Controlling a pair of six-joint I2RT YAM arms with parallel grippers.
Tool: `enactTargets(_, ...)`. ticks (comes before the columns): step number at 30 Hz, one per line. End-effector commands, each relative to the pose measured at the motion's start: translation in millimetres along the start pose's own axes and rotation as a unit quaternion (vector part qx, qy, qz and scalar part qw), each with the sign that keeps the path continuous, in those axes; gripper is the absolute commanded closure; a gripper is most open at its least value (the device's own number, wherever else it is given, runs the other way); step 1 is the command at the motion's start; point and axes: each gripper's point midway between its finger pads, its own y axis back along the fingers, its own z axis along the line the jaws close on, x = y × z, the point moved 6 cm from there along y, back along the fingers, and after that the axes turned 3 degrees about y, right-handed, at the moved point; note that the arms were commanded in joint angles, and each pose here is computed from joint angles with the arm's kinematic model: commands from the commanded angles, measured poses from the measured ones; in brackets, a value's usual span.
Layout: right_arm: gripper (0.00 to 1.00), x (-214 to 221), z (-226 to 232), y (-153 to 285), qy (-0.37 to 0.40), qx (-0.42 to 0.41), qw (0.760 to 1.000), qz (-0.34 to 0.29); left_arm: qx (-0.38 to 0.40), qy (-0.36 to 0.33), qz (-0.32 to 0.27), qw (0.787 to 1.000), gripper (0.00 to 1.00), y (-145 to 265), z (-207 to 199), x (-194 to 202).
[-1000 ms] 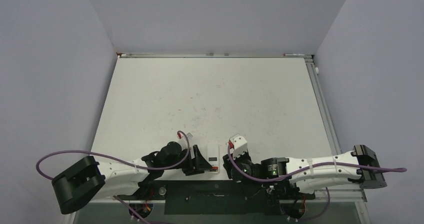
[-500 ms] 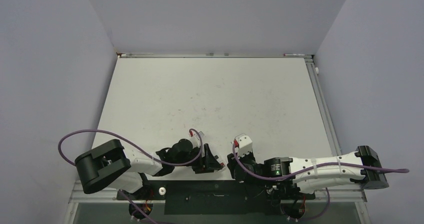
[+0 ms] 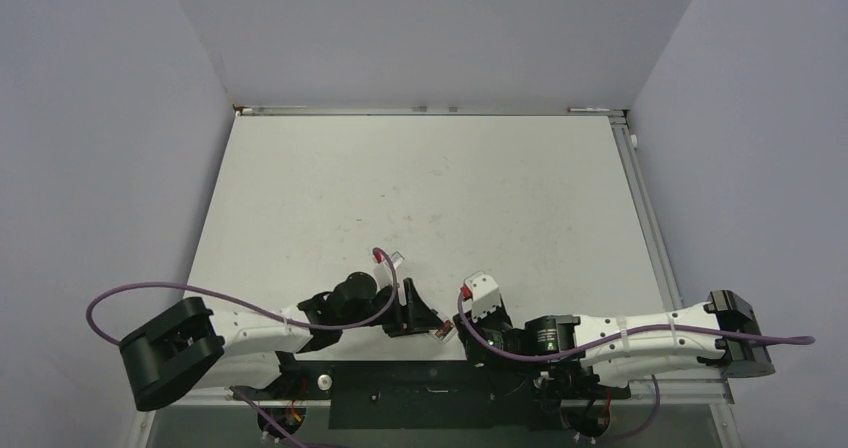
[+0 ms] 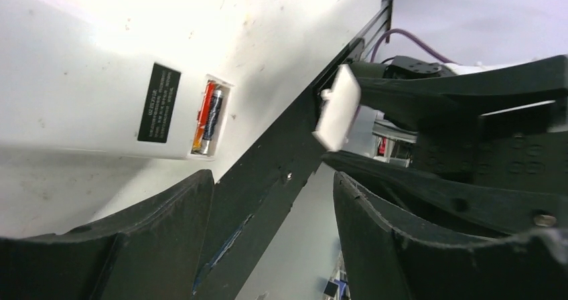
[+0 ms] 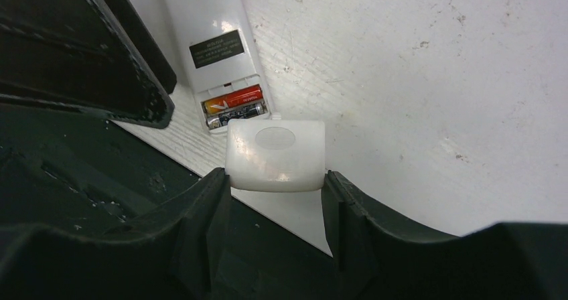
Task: Load the batteries into the remote control
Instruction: Load the battery cover into the remote control.
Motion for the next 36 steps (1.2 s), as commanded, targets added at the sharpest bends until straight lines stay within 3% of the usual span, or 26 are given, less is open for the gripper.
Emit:
enactTargets(1,0.8,-6.8,14.4,-1.1,0.042,-0.028,0.999,0.0,-0.014,-0.034,-0.034,0.999,0.37,14.4,-5.0,-12.0)
enactTargets(12,0.81,-15.5,29.6,-13.6,0.131,-0.093,0.987,-0.004,-0.016,-0.038,-0.09,0.995,0.36,57.5,3.8,-31.8)
enactTargets(36,0.8,-5.2,28.7,-45.1,0.103,-0.078,0.991,0.032,-0.007,-0.038,-0.061,0.997,0.35,54.5,14.0,-29.9)
